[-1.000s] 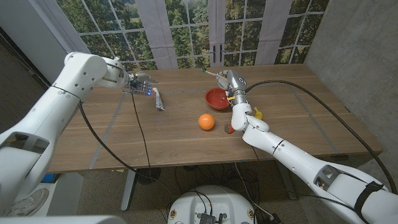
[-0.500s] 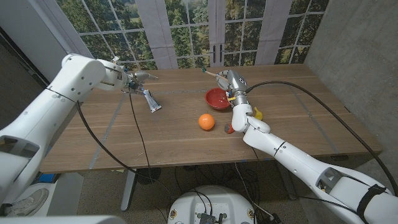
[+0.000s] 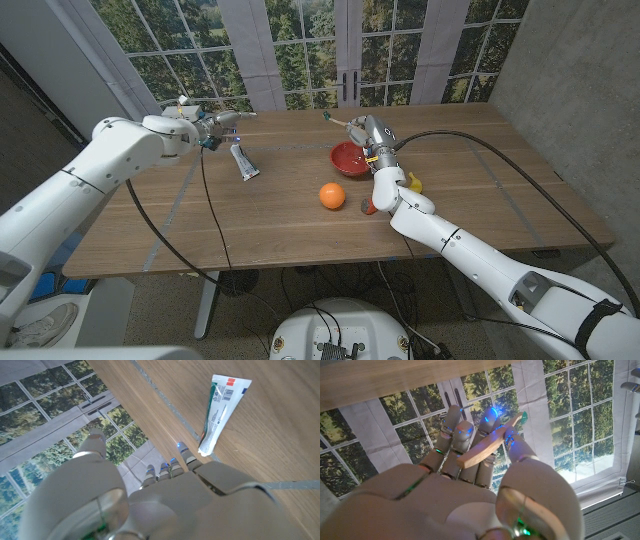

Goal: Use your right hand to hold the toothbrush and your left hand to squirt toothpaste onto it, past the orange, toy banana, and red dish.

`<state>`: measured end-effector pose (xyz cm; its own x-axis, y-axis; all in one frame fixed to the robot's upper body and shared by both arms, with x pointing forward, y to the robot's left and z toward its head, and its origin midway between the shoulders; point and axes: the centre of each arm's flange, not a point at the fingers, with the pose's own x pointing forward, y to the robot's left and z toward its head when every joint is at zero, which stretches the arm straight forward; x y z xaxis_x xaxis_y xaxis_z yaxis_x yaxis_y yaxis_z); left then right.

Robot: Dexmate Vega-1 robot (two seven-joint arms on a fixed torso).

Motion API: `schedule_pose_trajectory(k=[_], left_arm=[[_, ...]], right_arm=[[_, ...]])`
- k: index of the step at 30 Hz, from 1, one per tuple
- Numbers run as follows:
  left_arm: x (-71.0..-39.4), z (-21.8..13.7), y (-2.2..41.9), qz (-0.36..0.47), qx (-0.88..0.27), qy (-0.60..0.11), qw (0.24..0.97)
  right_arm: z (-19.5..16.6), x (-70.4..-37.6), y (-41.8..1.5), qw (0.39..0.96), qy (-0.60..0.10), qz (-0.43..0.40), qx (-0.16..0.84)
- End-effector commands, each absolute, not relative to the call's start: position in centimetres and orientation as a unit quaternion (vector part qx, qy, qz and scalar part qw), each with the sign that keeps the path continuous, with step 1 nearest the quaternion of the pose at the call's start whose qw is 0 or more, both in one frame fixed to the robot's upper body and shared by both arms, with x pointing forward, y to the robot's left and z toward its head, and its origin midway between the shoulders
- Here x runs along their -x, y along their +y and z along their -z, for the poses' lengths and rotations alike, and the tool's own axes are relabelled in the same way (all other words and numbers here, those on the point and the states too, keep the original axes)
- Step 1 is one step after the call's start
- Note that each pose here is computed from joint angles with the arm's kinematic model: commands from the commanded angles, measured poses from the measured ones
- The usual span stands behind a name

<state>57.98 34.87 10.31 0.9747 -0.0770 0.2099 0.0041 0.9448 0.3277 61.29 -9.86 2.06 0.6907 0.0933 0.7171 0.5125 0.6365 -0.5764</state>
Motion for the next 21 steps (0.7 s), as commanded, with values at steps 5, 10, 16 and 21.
schedule_pose_trajectory(k=[5, 10, 16, 21], left_arm=[[-58.1, -8.8, 35.7, 0.094, -0.156, -0.207, 0.961], [-57.9, -8.7, 35.8, 0.110, -0.152, -0.224, 0.956], [-57.9, -8.3, 35.7, 0.125, -0.142, -0.237, 0.953], [-57.7, -8.4, 35.7, 0.128, -0.137, -0.251, 0.950]], right_arm=[[-1.5, -62.2, -9.3, 0.842, -0.340, 0.116, 0.401], [-1.1, -62.7, -9.3, 0.845, -0.329, 0.120, 0.403], [-0.7, -63.2, -9.2, 0.844, -0.318, 0.127, 0.413], [-0.4, -63.5, -8.9, 0.837, -0.312, 0.135, 0.429]])
